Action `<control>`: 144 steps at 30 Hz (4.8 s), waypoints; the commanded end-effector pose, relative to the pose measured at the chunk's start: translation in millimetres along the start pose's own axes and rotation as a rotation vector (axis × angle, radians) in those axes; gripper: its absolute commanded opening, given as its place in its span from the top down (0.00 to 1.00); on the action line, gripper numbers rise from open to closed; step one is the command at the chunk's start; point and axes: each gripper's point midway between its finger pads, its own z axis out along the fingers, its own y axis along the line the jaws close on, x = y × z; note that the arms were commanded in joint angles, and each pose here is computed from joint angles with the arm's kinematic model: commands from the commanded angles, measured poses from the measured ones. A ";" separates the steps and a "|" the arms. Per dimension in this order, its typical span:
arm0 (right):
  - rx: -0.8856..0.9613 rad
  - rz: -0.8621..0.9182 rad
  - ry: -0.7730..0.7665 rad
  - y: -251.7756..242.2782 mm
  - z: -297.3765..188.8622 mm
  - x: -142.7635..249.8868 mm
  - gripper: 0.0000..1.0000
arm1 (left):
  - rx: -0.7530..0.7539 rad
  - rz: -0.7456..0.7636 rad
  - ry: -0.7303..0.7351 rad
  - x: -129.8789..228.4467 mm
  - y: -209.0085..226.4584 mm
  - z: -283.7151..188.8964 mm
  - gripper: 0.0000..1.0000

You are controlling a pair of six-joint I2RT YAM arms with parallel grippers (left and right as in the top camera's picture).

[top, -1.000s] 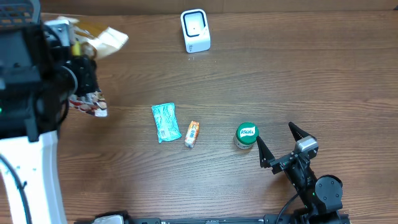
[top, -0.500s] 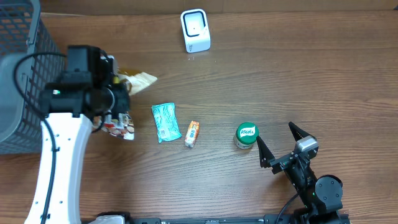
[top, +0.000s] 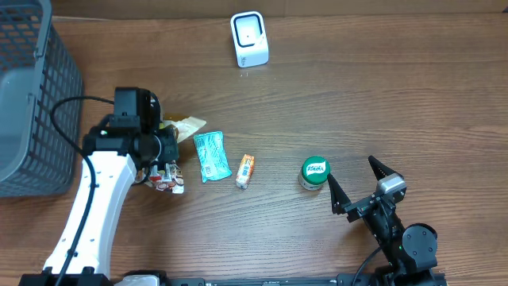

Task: Scan the item barcode
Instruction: 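Carry the snack packets to the table beside the wipes pack, then release the snack packets and raise the left gripper away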

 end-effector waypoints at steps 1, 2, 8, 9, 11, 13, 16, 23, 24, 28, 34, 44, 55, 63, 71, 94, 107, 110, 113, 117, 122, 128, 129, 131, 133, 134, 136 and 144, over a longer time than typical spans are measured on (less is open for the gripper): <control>0.005 0.000 -0.001 -1.4 0.2 2.6 0.00 | -0.076 -0.031 -0.010 6.5 13.7 11.1 0.96; 0.005 0.000 -0.001 -1.4 0.2 2.6 0.00 | -0.102 -0.041 -0.019 7.3 18.8 15.1 0.96; 0.005 0.000 -0.001 -1.4 0.2 2.6 0.00 | -0.123 -0.073 -0.036 22.6 28.3 44.0 0.96; 0.005 0.000 -0.001 -1.4 0.2 2.6 0.00 | -0.122 -0.073 -0.043 24.5 29.0 48.9 0.96; 0.005 0.000 -0.001 -1.4 0.2 2.6 0.00 | -0.117 -0.075 -0.061 26.4 29.9 57.3 0.96; 0.005 0.000 -0.001 -1.4 0.2 2.6 0.00 | -0.117 -0.099 -0.071 29.7 31.6 65.0 0.96; 0.005 0.000 -0.001 -1.4 0.2 2.6 0.00 | -0.120 -0.145 -0.058 36.3 33.4 75.9 0.96; 0.005 0.000 -0.001 -1.4 0.2 2.6 0.00 | -0.072 -0.184 0.066 57.7 22.4 107.7 0.96; 0.005 0.000 -0.001 -1.4 0.2 2.6 0.00 | -0.062 -0.179 0.083 60.8 19.6 112.1 0.96; 0.005 0.000 -0.001 -1.4 0.2 2.6 0.00 | -0.004 -0.113 0.126 66.8 0.2 125.8 0.96; 0.005 0.000 -0.001 -1.4 0.2 2.6 0.00 | 0.026 -0.002 0.113 62.1 -24.8 122.7 0.94; 0.005 0.000 -0.001 -1.4 0.2 2.6 0.00 | 0.205 0.061 0.178 69.5 -79.6 108.3 0.92; 0.005 0.000 -0.001 -1.4 0.2 2.6 0.00 | 0.055 0.027 0.079 18.5 -68.0 84.4 0.96; 0.005 0.000 -0.001 -1.4 0.2 2.6 0.00 | -0.123 0.036 0.073 10.8 -39.9 70.4 0.95; 0.005 0.000 -0.001 -1.4 0.2 2.6 0.00 | -0.131 0.030 0.088 33.3 -30.0 92.1 0.95; 0.005 0.000 -0.001 -1.4 0.2 2.6 0.00 | -0.138 0.072 0.101 -4.4 -42.0 38.2 0.37; 0.005 0.000 -0.001 -1.4 0.2 2.6 0.00 | -0.206 0.081 0.226 27.2 -25.4 34.0 0.53; 0.005 0.000 -0.001 -1.4 0.2 2.6 0.00 | -0.211 0.074 0.239 32.2 -23.5 36.2 0.55; 0.005 0.000 -0.001 -1.4 0.2 2.6 0.00 | -0.217 0.073 0.249 38.3 -20.6 41.3 0.55; 0.005 0.000 -0.001 -1.4 0.2 2.6 0.00 | -0.217 0.065 0.245 46.2 -17.2 54.3 0.58; 0.005 0.000 -0.001 -1.4 0.2 2.6 0.00 | -0.286 0.070 0.208 44.5 -1.8 61.0 0.80; 0.005 0.000 -0.001 -1.4 0.2 2.6 0.00 | -0.295 0.050 0.208 42.3 4.7 60.0 0.85; 0.005 0.000 -0.001 -1.4 0.2 2.6 0.00 | -0.295 0.049 0.209 42.3 5.2 60.0 0.85; 0.005 0.000 -0.001 -1.4 0.2 2.6 0.00 | -0.295 0.049 0.208 42.2 5.2 60.0 0.83; 0.005 0.000 -0.001 -1.4 0.2 2.6 0.00 | -0.295 0.049 0.208 42.1 5.2 60.0 0.82; 0.005 0.000 -0.001 -1.4 0.2 2.6 0.00 | -0.296 0.049 0.208 41.8 5.2 59.7 0.82; 0.005 0.000 -0.001 -1.4 0.2 2.6 0.00 | -0.295 0.044 0.206 39.5 5.7 57.9 0.81; 0.005 0.000 -0.001 -1.4 0.2 2.6 0.00 | -0.277 -0.026 0.133 -8.2 7.5 19.7 0.66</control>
